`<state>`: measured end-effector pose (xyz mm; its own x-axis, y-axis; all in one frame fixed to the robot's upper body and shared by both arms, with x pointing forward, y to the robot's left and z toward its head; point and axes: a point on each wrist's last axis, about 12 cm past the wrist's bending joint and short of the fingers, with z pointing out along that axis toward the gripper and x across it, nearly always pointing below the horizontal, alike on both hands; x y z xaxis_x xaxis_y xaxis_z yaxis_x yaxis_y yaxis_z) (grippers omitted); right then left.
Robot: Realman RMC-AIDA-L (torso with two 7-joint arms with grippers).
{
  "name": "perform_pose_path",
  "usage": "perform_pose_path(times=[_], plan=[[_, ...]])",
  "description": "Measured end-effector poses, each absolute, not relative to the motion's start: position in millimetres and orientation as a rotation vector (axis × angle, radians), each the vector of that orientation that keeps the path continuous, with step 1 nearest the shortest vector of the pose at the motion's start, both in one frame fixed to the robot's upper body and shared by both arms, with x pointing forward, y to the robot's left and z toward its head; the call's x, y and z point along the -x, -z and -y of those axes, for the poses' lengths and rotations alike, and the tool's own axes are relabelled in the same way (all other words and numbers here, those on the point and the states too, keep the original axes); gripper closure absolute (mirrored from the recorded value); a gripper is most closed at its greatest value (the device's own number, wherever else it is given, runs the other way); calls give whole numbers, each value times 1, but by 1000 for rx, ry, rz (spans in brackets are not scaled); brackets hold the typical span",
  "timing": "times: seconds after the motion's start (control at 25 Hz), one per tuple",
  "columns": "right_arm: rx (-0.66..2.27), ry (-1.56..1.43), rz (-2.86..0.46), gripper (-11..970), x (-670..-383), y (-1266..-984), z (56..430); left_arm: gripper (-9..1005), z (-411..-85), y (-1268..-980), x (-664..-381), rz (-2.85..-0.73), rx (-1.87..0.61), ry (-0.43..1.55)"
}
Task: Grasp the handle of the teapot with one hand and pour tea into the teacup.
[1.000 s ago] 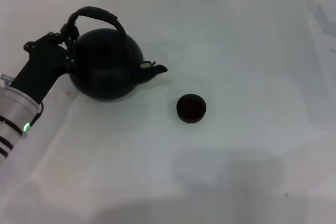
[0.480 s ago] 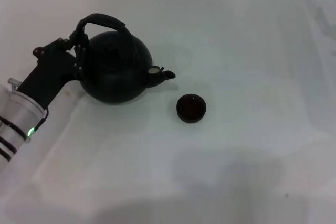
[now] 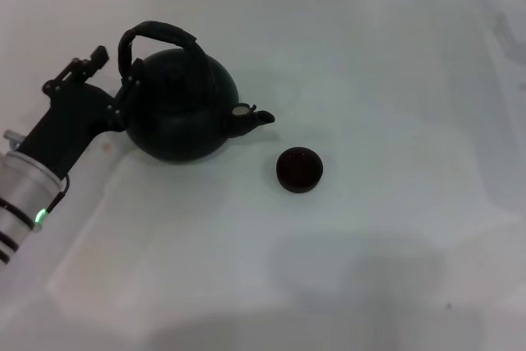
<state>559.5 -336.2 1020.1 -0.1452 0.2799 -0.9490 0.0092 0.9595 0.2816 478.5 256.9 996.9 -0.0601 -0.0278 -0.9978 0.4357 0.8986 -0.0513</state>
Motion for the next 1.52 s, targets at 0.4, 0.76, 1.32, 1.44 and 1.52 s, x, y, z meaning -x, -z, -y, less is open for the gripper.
perform_pose_path(times=[0.4,0.76,1.32,1.44,1.52], plan=[[-219,-239,-1701,85,-557,-1020,337,320,-281,-998,-454,-1546,-157,377],[-213,-238,-1706,85,-555,-1018,338,155,-303,-997,-446,-1519,54,254],[-214,-236,-1701,85,-551,-1017,340,161,-322,-998,-451,-1494,269,180],[-214,-236,-1701,85,-551,-1017,340,161,-322,-998,-452,-1493,269,177],[-215,-236,-1700,85,-551,-1017,340,161,-324,-998,-452,-1488,281,167]])
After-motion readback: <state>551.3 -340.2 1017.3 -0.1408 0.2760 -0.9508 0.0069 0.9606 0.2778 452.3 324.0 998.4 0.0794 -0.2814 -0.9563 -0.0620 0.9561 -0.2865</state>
